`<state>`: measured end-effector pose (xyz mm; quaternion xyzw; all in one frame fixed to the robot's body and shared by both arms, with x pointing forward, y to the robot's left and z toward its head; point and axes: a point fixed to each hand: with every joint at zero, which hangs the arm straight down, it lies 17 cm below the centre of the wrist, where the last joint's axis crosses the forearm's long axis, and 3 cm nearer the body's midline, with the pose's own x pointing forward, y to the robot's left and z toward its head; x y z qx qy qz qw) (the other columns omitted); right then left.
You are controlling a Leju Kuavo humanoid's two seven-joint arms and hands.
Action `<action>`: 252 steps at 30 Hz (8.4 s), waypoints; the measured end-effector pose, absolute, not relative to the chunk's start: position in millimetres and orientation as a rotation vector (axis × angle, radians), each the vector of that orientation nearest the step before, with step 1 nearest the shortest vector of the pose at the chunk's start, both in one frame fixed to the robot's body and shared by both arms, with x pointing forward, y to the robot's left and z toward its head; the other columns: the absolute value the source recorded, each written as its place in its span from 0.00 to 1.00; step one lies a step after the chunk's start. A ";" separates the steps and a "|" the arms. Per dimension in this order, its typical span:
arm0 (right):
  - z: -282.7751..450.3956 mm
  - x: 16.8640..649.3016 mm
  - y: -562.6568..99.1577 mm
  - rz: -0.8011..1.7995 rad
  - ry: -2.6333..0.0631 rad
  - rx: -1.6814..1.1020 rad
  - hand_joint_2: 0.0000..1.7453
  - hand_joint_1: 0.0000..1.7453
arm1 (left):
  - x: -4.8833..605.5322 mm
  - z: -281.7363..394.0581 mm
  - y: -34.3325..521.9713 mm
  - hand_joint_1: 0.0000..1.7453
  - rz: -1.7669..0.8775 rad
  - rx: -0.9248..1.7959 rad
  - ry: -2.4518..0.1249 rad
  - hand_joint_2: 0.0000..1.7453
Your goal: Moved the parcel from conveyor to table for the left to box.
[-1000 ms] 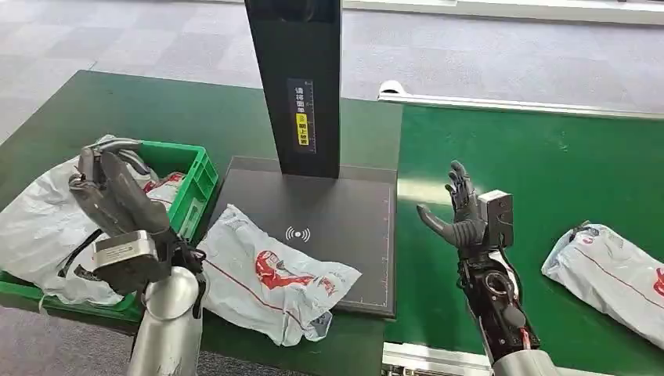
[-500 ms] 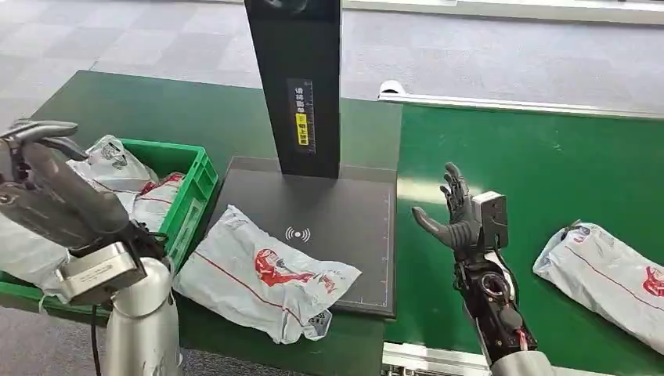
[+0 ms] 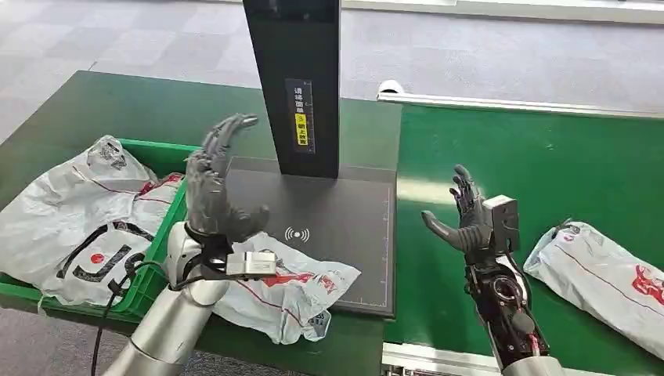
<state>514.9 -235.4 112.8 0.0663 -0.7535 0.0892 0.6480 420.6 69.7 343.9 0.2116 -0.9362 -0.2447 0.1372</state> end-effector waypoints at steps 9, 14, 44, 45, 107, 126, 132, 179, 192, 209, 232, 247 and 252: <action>109.0 511.5 -255.6 0.208 -1.700 0.118 1.00 0.00 | 421.0 263.6 108.7 0.00 -0.844 0.496 -2.519 0.00; 105.0 507.4 -266.3 0.210 -1.692 0.097 1.00 0.00 | 403.9 202.2 123.4 0.00 -1.122 0.597 -2.390 0.00; 99.4 499.8 -269.0 0.253 -1.680 0.080 1.00 0.00 | 406.7 146.2 277.4 0.00 -1.282 0.688 -1.940 1.00; 99.4 499.8 -268.6 0.253 -1.680 0.080 1.00 0.00 | 407.0 145.1 278.1 0.00 -1.282 0.687 -1.937 1.00; 121.7 519.3 -229.8 0.283 -1.698 0.120 1.00 0.00 | 380.9 23.4 79.0 0.00 -2.108 0.225 -1.551 1.00; 122.8 526.9 -223.1 0.310 -1.694 0.129 1.00 0.00 | 398.5 9.3 72.7 0.80 -2.128 0.453 -1.509 1.00; 122.8 529.7 -221.4 0.310 -1.691 0.136 1.00 0.00 | 396.1 11.7 71.2 1.00 -2.122 0.457 -1.524 1.00; 88.2 502.5 -241.7 0.234 -1.654 0.134 1.00 0.00 | 355.7 355.0 69.8 1.00 -1.063 1.352 -2.788 1.00; 72.0 483.4 -250.4 0.215 -1.638 0.104 1.00 0.00 | 349.7 443.0 162.1 1.00 -0.822 2.026 -2.531 1.00; 79.3 479.1 -235.9 0.267 -1.633 0.102 1.00 0.00 | 390.5 363.8 368.1 0.96 -1.199 2.307 -1.777 1.00; 101.0 495.8 -219.4 0.314 -1.679 0.136 1.00 0.00 | 511.4 144.5 229.1 0.82 -1.715 1.783 -1.484 1.00; 93.5 496.8 -220.3 0.313 -1.660 0.135 1.00 0.00 | 515.9 120.2 234.0 0.00 -1.800 1.726 -1.406 1.00; 88.6 493.6 -222.1 0.309 -1.654 0.124 1.00 0.00 | 519.7 152.4 256.9 0.00 -1.510 1.844 -1.416 1.00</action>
